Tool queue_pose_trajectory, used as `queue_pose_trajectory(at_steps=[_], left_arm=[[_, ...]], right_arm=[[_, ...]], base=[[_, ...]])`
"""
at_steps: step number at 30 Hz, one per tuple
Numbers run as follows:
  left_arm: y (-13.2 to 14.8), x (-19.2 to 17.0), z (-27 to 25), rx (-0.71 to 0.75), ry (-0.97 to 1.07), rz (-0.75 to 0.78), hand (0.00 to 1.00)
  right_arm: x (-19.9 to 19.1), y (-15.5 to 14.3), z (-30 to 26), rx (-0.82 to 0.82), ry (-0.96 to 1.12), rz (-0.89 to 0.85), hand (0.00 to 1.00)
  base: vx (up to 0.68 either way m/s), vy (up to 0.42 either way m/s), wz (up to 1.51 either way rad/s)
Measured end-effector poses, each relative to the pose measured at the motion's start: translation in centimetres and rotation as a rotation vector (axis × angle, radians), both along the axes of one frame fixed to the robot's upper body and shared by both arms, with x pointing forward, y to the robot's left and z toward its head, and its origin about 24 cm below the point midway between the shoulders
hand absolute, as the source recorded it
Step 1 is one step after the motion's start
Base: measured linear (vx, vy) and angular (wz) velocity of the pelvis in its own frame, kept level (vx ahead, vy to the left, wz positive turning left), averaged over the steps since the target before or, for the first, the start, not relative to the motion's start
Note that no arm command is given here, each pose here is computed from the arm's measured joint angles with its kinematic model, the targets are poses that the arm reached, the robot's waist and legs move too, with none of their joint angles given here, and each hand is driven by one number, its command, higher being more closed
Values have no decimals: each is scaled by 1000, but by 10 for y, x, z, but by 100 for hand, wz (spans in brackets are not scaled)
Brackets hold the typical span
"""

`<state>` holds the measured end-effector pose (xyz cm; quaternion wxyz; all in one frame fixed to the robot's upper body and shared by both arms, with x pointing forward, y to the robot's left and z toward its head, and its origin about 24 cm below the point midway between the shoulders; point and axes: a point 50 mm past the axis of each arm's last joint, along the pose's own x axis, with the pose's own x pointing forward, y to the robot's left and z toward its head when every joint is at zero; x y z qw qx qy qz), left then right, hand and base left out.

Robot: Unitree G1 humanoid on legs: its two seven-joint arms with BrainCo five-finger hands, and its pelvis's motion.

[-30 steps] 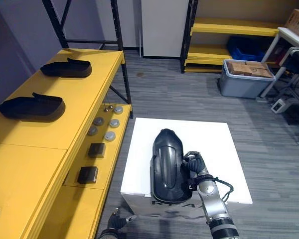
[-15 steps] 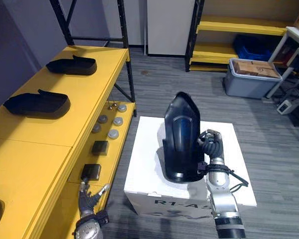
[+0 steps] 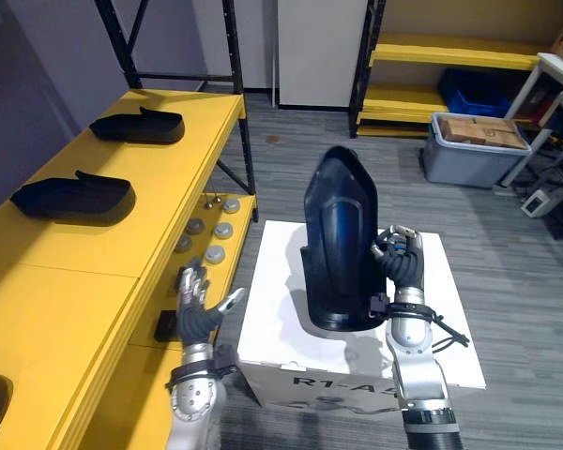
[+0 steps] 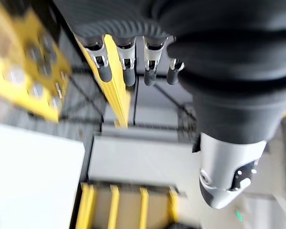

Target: Walk over and take plastic housings, then place them on the shelf

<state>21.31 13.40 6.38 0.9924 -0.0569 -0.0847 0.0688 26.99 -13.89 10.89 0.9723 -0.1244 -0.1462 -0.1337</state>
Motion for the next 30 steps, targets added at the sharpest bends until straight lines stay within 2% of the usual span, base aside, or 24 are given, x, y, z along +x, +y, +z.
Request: queue_pose_trajectory(at_steps=[2, 10, 16, 17, 22, 23, 30], left_arm=[[-14, 8, 3, 9, -17, -71, 0], [-42, 21, 1, 54, -14, -199, 0], [-47, 32, 4, 71, -16, -189, 0], [-47, 33, 5, 72, -19, -179, 100], [-43, 35, 7, 79, -26, -147, 100], [-43, 36, 8, 80, -29, -144, 100], [-38, 37, 5, 80, -8, -131, 100]], right_arm=[[3, 7, 8, 5, -33, 28, 100], [5, 44, 24, 44, -106, 196, 100], [3, 52, 26, 94, -117, 246, 100], [2, 53, 25, 103, -113, 252, 100], [1, 55, 22, 106, -99, 278, 100], [0, 55, 20, 105, -94, 279, 0], [-6, 52, 11, 109, -81, 324, 0]], base=[[-9, 18, -8], [-1, 21, -9], [-3, 14, -3], [-2, 20, -5], [2, 23, -10], [5, 25, -11], [1, 3, -1]])
